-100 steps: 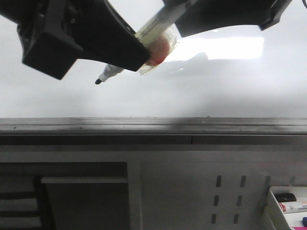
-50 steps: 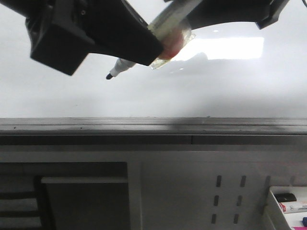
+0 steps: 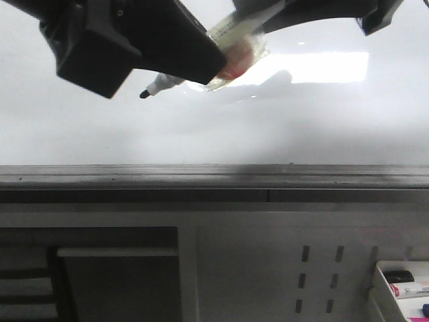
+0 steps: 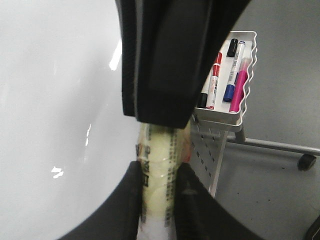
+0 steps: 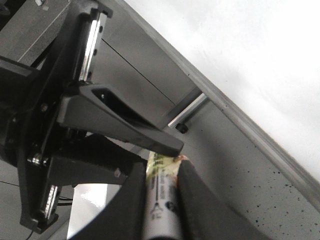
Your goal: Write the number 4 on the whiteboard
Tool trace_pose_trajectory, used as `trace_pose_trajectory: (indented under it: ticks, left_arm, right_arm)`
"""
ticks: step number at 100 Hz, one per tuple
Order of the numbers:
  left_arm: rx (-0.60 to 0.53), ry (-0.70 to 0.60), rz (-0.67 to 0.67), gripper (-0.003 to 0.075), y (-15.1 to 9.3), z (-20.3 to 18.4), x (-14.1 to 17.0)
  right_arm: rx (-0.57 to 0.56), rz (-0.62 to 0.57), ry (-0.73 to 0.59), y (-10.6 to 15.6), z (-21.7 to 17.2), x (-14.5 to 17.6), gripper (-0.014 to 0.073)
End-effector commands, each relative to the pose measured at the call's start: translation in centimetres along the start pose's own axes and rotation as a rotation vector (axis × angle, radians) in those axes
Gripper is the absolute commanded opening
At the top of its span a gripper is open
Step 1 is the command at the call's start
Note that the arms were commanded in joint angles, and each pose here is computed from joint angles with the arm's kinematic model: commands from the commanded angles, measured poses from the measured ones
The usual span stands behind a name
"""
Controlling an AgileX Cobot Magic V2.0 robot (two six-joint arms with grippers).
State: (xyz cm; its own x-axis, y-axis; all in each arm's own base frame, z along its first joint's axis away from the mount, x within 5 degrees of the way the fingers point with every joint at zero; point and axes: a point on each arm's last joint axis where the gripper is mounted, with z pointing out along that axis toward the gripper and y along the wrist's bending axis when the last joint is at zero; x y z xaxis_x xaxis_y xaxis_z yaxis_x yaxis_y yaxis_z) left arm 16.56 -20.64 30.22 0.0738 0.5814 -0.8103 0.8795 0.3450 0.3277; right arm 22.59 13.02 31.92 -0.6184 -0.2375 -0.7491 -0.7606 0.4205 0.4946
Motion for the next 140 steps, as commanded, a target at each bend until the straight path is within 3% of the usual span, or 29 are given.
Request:
trace_pose_trajectory:
  ticks: [1,9,16,23,38,45,65,83,112,140]
  left_arm:
    - [-0.125,-0.121,-0.01,-0.002,1.3,-1.0,-2.0]
    - [-0.123,-0.12,-0.01,-0.0008,1.3,-1.0,-2.0]
    - [-0.117,-0.116,-0.009,0.0051,1.2,-1.0,-2.0]
    - [-0.117,-0.119,-0.013,0.0162,1.2,-1.1,-2.0]
    - [-0.143,-0.131,-0.063,0.0482,1.8,-1.4,-2.0]
    - [-0.167,-0.133,-0.1,0.0541,2.5,-1.7,-1.8]
    - [-0.279,-0.16,-0.24,0.0491,5.4,-4.8,-1.0]
    - [-0.429,-0.183,-0.381,0.0473,7.5,-9.2,1.1]
    - [-0.644,-0.227,-0.52,0.0472,7.7,-13.3,4.0]
    - [-0.664,-0.229,-0.53,0.0472,7.9,-13.5,4.2]
  right_arm:
    - [-0.085,-0.02,-0.049,1.6,-0.7,-1.0,-0.0071]
    - [-0.087,-0.028,-0.048,1.6,-0.7,-1.0,-0.0071]
    - [-0.087,-0.034,-0.048,1.6,-0.7,-1.0,-0.0071]
    - [-0.082,-0.034,-0.051,1.6,-0.7,-1.0,-0.0071]
    - [-0.066,-0.033,-0.06,1.4,-0.7,-1.1,-0.0069]
    - [-0.049,-0.036,-0.07,1.3,-0.7,-1.2,-0.0063]
    - [0.025,-0.077,-0.123,1.3,-1.2,-1.7,-0.0063]
    - [0.197,-0.151,-0.271,1.3,-2.6,-3.0,-0.0063]
    - [0.298,-0.2,-0.448,0.5,-3.2,-4.6,-0.0063]
    - [0.355,-0.18,-0.462,-1.9,-2.1,-4.8,-0.0063]
